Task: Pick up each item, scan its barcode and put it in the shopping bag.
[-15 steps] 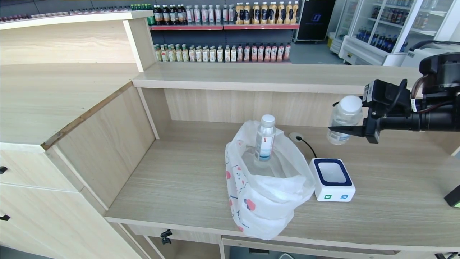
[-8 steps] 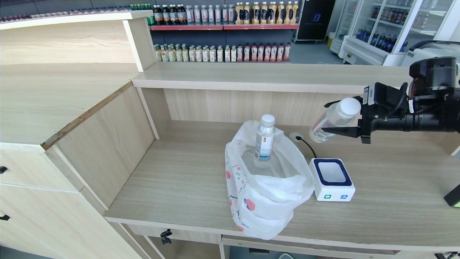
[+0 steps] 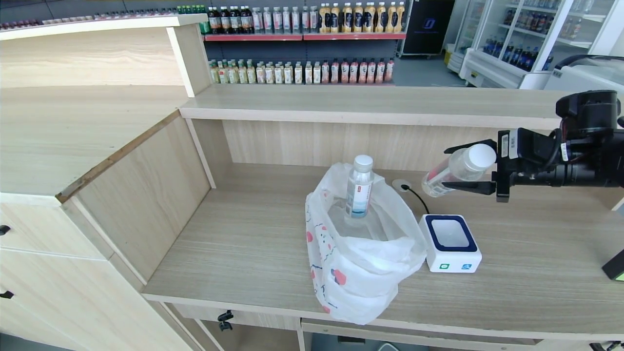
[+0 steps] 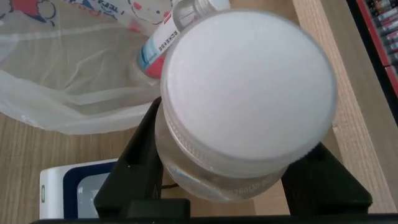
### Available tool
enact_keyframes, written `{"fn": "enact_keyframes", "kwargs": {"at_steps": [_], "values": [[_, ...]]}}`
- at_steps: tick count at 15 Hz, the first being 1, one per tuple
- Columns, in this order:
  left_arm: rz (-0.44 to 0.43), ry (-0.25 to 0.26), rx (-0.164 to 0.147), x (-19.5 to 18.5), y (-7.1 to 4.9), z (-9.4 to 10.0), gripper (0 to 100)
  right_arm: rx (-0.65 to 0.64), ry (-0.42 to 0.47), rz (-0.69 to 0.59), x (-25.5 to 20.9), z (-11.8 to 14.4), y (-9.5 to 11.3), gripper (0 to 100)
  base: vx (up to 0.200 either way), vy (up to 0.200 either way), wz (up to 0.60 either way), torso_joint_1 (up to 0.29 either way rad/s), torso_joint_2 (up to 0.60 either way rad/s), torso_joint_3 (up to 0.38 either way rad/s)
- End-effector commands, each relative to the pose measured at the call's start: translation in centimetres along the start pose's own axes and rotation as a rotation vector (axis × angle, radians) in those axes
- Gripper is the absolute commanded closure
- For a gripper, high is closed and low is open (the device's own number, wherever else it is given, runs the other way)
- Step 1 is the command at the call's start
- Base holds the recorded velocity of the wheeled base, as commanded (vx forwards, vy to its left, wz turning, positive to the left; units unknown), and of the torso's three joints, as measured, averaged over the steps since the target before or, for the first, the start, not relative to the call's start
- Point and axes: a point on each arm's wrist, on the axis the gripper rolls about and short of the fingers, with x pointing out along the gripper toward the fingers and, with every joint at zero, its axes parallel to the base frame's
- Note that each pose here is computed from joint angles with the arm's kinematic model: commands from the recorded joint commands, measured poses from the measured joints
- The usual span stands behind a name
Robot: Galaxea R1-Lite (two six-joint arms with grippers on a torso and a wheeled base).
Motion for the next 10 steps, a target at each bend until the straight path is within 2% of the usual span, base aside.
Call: {"fn": "enact_keyframes", "kwargs": {"at_steps": [1, 7, 10], "values": [[0.000, 0.001, 0.000, 0.0, 0.0, 0.0, 0, 0.009, -0.004, 0.002, -0.2, -0.5, 0.1, 100, 0.000, 0.000, 0.00, 0.000, 0.00, 0.000], [0.000, 0.001, 0.000, 0.0, 0.0, 0.0, 0, -0.023, -0.034, -0.023, -2.2, -2.0, -0.4, 100, 0.000, 0.000, 0.00, 0.000, 0.00, 0.000], [0.000, 0.001, 0.000, 0.0, 0.0, 0.0, 0, 0.027, -0.032, 0.013, -2.3, -1.7, 0.2, 100, 0.000, 0.000, 0.00, 0.000, 0.00, 0.000]]}}
